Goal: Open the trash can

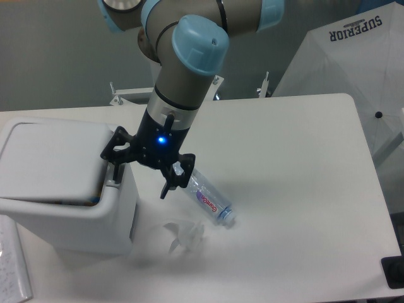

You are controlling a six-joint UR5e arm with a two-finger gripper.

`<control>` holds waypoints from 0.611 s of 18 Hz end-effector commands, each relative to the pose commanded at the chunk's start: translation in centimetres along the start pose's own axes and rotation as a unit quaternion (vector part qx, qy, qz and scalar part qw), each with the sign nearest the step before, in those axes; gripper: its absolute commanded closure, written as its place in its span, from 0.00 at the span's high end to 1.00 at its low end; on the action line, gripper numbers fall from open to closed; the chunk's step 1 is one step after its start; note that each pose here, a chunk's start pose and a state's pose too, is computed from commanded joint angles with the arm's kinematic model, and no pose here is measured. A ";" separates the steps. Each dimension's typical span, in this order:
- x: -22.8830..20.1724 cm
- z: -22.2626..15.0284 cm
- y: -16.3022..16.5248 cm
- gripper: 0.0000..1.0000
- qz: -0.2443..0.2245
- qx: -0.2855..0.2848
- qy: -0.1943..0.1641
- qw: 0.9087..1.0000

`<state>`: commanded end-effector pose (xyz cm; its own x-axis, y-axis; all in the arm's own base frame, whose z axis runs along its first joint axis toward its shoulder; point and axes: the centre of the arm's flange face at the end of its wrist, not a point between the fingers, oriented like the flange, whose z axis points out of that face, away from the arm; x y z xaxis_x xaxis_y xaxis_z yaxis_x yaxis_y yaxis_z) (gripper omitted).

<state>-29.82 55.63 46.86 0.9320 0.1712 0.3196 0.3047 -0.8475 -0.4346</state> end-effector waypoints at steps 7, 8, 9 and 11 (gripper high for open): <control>-3.6 -4.2 -0.6 1.00 -0.038 0.040 -0.011 0.998; -5.2 -5.3 -0.4 1.00 -0.046 0.047 -0.020 0.998; -6.9 -6.4 0.0 1.00 -0.051 0.055 -0.030 0.997; -9.6 -7.8 0.7 1.00 -0.036 0.066 -0.049 0.996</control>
<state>-40.10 49.50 50.09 0.9196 0.2831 0.2724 0.3883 -0.7595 -0.5218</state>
